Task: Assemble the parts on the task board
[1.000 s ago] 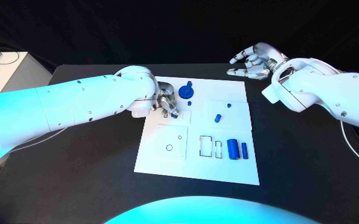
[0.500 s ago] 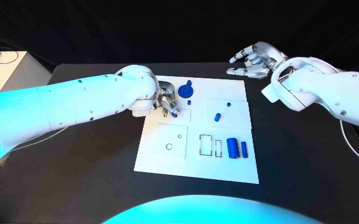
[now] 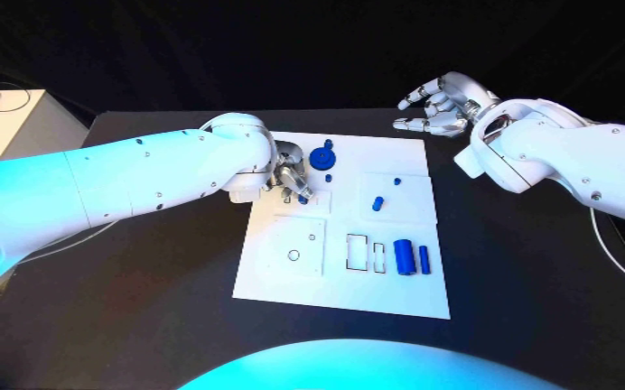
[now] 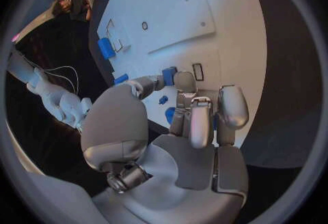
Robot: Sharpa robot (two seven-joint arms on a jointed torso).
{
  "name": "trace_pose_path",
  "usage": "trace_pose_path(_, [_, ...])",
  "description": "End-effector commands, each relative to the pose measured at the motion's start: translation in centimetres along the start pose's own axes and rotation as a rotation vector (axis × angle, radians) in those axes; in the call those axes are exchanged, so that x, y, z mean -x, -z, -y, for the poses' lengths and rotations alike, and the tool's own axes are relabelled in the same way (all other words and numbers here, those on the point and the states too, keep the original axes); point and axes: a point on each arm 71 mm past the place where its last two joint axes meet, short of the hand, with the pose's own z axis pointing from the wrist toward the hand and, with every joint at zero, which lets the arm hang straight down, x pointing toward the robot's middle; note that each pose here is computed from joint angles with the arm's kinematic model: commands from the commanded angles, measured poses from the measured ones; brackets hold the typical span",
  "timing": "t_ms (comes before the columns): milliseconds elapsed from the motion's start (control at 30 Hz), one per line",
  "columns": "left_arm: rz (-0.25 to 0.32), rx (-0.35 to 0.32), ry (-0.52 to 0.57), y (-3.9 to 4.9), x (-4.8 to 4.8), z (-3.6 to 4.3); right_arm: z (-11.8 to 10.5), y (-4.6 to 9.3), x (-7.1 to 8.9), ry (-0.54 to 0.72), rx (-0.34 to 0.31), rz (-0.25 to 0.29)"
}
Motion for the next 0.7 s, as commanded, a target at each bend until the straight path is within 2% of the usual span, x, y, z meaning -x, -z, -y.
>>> trace_pose_path(33, [-0.051, 0.021, -0.035, -0.66, -1.58, -0.33, -0.10, 0.03, -0.05, 0.004, 0.012, -0.004])
trace_pose_path(700, [-0.044, 0.036, -0.058, -0.83, -1.51, -0.68, -0.07, 0.10, -0.03, 0.003, 0.012, -0.003])
